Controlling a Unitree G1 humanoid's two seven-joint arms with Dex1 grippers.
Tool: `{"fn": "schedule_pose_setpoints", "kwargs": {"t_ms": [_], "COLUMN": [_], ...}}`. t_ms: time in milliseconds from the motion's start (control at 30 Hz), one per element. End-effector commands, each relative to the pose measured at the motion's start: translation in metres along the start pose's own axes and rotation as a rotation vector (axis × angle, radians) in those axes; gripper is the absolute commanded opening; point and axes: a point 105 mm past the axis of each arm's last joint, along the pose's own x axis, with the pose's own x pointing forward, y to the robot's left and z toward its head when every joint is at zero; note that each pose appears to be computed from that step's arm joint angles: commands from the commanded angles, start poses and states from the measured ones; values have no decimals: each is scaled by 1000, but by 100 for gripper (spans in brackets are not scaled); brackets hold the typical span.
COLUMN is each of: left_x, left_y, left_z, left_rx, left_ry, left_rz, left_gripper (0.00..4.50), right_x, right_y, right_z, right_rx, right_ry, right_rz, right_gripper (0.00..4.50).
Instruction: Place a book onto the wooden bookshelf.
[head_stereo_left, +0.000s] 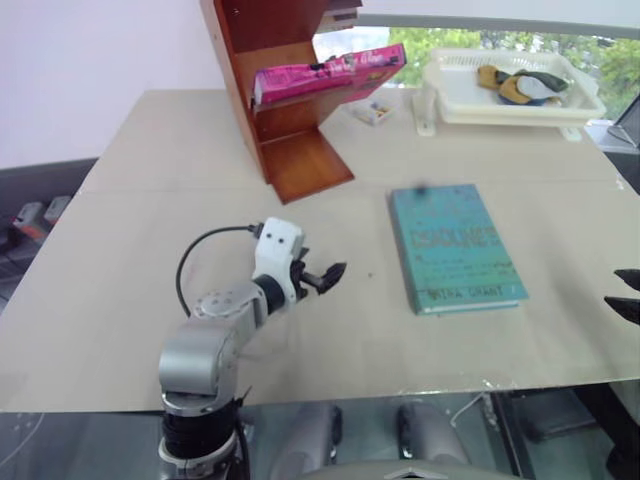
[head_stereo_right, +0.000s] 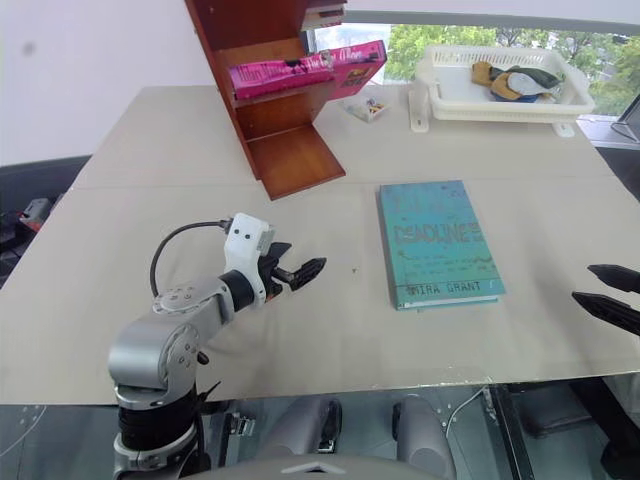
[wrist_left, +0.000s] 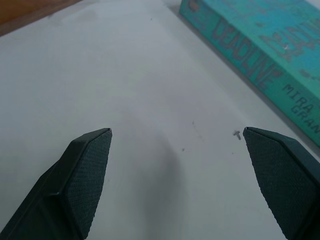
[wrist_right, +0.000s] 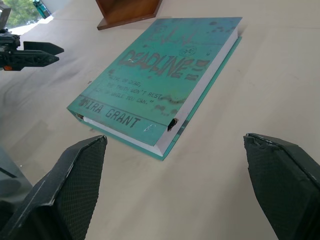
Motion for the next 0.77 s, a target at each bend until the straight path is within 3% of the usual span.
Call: {"fn": "schedule_pose_setpoints", "kwargs": {"t_ms": [33, 767], "left_x": [-5, -6], "left_y": [-3, -4], "left_z": [13, 23], "left_rx": [31, 57], "left_ry": [-56, -105], "left_rz": [8, -78], "left_gripper": [446, 446], "right_x": [-2, 0], "right_y": [3, 2], "right_z": [12, 18], "right_rx": [-48, -57], "right_ry": [-5, -16], "right_rz": [15, 11], "right_gripper": [450, 450]}}
